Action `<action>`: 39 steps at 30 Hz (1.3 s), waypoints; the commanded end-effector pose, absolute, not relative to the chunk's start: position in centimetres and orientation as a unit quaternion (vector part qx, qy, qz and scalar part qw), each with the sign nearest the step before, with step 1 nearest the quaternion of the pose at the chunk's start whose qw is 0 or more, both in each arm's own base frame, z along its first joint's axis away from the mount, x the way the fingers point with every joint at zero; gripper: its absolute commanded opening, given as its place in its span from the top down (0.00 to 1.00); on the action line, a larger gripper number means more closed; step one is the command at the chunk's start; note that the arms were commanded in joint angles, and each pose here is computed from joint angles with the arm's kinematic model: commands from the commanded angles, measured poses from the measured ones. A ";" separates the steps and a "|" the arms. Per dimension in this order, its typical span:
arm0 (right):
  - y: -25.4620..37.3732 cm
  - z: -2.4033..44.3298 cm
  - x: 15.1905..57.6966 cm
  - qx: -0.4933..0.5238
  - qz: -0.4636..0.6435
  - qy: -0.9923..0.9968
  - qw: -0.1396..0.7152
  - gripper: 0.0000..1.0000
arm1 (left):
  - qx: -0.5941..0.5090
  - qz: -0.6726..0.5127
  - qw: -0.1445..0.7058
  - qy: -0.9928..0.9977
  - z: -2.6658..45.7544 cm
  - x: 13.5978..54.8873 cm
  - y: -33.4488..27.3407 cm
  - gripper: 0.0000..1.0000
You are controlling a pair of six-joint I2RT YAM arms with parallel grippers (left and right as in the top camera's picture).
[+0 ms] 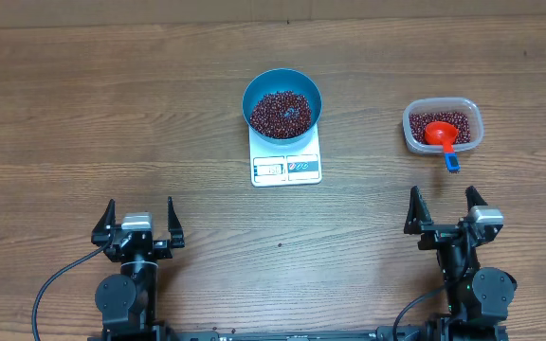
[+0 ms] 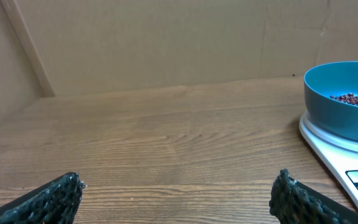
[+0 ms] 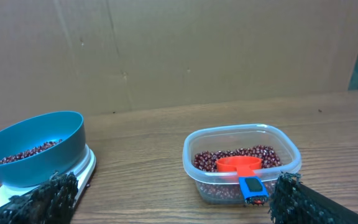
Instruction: Scoop item into bowl and weigh 150g on scale
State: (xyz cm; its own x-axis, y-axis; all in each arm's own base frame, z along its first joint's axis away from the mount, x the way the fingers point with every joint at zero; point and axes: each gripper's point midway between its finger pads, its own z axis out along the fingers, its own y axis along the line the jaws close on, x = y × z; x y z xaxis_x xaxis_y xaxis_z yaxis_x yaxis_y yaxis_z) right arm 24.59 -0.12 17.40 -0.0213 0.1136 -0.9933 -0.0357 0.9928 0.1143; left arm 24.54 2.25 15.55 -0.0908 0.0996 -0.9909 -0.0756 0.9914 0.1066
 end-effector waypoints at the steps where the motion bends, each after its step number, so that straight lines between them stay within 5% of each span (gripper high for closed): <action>1: -0.7 17.0 24.6 0.060 0.058 0.712 0.697 0.00 | 0.010 0.077 0.675 0.734 15.6 24.5 2.6 0.01; 39: -1.0 17.1 24.6 0.078 0.067 0.710 0.697 0.00 | 0.010 0.077 0.675 0.734 15.6 24.5 2.6 0.01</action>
State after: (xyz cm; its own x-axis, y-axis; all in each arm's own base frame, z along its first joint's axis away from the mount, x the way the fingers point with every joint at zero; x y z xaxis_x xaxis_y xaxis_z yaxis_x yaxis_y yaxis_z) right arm 24.60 -0.95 17.32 -0.0181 0.1988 -0.9799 0.0144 0.9800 0.1985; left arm 24.54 2.25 15.55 -0.0908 0.0996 -0.9909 -0.0756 0.9914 0.1066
